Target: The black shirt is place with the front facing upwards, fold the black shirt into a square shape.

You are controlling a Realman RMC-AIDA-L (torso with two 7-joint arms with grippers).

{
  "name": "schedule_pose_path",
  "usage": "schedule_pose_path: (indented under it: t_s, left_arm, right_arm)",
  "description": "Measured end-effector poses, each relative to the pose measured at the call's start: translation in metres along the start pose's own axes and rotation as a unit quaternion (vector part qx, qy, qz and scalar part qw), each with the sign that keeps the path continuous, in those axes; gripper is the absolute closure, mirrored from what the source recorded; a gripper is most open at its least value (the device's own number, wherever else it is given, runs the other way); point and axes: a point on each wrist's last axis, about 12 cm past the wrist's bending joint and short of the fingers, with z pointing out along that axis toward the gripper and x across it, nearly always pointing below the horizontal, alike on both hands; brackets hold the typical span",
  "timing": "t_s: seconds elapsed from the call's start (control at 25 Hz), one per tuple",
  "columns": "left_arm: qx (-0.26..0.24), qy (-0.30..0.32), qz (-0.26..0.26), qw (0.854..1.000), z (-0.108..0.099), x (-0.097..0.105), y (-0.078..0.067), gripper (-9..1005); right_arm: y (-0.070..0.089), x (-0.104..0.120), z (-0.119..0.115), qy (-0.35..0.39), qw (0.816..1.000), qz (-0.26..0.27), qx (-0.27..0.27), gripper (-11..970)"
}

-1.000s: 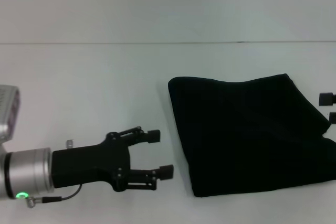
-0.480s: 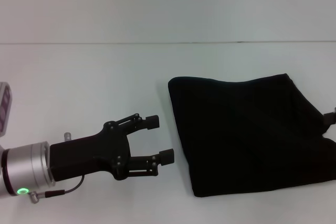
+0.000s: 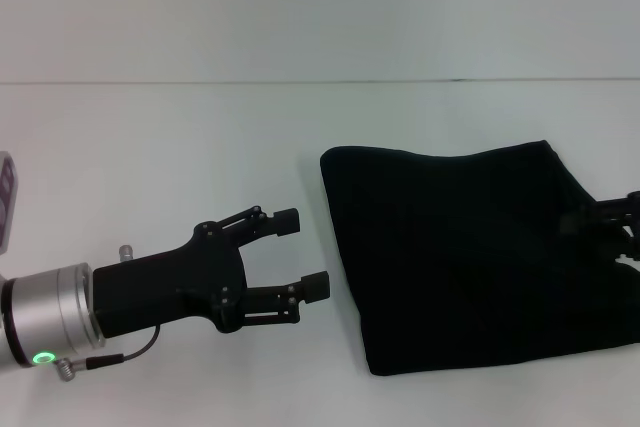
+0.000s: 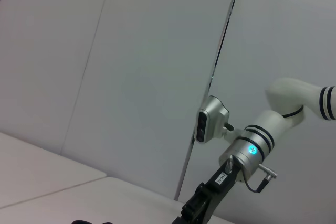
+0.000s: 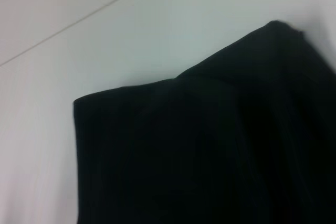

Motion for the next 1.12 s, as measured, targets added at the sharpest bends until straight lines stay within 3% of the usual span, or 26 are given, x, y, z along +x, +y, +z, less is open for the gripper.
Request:
schedule_pose_path:
  t_s: [0.68, 1.12]
  left_arm:
    - [-0.003, -0.005, 0.002, 1.000, 0.000, -0.001, 0.001, 47]
    - [-0.005, -0.009, 0.005, 1.000, 0.000, -0.002, 0.001, 46]
  right_arm:
    - [0.005, 0.005, 0.036, 0.007, 1.000, -0.022, 0.012, 75]
    - [0.004, 0.005, 0.037, -0.007, 1.000, -0.018, 0.013, 149]
